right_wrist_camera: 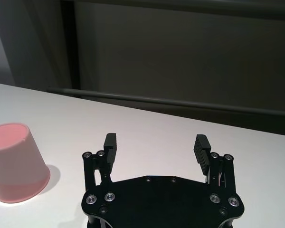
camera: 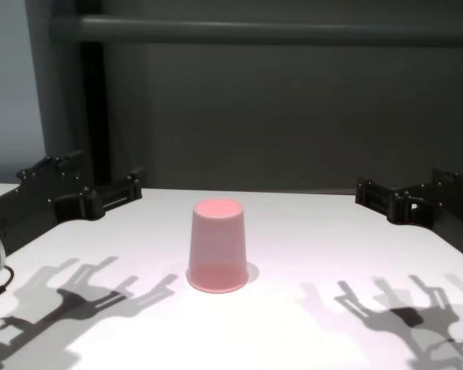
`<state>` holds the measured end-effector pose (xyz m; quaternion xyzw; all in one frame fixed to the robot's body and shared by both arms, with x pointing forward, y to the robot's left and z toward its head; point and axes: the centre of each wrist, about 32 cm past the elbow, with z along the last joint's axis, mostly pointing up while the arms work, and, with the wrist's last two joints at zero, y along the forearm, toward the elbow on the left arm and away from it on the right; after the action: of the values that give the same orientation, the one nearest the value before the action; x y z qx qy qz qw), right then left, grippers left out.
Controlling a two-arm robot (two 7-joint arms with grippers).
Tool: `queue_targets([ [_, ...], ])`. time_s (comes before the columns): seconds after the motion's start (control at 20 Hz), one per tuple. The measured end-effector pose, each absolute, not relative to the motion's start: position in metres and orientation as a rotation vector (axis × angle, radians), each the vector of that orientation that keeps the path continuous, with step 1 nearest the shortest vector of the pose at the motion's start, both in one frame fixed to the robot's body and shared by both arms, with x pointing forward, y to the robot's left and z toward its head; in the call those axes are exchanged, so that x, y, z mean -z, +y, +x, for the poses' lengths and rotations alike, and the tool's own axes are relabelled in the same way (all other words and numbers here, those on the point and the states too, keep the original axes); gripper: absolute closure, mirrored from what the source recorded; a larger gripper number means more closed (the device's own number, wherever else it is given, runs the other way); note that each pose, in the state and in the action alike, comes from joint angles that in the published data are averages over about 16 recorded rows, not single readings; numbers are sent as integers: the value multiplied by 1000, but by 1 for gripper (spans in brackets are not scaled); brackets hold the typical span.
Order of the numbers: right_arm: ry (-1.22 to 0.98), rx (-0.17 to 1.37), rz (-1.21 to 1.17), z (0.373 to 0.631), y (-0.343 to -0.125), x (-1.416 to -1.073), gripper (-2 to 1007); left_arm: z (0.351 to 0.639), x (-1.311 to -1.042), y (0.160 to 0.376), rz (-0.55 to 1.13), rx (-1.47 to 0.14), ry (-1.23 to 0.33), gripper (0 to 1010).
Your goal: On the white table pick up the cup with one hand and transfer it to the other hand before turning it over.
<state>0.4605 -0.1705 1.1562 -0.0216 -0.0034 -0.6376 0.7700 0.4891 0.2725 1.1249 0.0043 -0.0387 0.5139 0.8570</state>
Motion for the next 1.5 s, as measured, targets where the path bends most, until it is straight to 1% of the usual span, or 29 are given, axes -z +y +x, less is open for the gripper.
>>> queue_targets([
  [1.5,-7,1383,-47,461,-170,-1156,5,489,-1125,272,9,-1080,-81,9],
])
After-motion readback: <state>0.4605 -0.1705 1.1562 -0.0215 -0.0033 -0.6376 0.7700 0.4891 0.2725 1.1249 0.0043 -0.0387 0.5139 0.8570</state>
